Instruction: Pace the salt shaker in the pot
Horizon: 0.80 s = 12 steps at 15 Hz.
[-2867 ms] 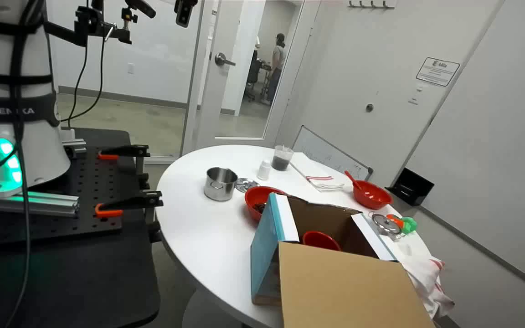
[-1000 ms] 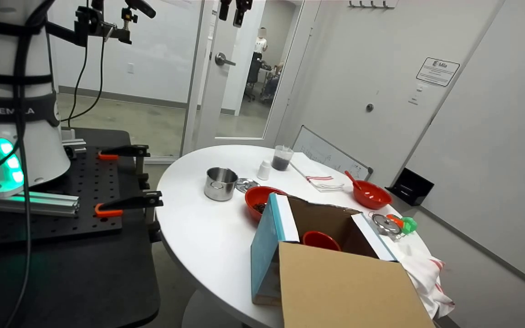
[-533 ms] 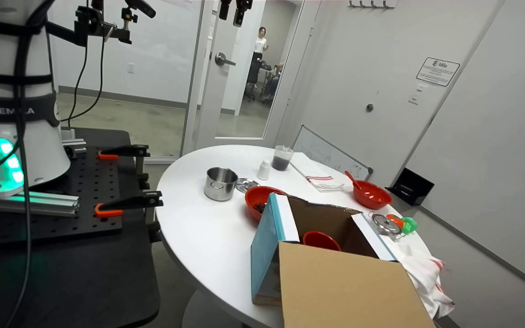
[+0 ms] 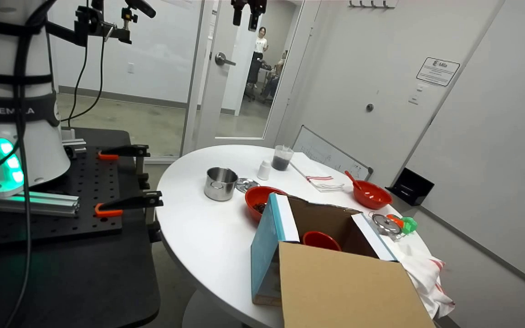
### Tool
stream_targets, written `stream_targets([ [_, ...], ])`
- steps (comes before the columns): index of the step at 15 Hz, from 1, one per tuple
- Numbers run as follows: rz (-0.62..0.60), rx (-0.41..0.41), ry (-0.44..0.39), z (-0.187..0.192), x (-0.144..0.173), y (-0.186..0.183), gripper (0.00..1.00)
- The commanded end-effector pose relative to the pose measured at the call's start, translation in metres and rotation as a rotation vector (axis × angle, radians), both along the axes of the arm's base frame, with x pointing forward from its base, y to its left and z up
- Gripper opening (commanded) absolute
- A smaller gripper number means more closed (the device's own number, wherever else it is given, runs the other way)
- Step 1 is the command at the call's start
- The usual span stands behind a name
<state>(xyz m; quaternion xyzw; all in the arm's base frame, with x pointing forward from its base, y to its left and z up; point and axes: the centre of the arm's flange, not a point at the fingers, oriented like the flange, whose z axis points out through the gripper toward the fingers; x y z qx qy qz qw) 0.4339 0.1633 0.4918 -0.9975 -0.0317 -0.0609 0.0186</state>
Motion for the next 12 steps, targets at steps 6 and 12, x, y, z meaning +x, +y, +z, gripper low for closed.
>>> stream_targets([
  [6, 0.034, -0.057, 0.007, -0.049, 0.109, 0.001, 1.00],
  [12, 0.033, -0.036, 0.053, -0.087, 0.168, -0.014, 1.00],
])
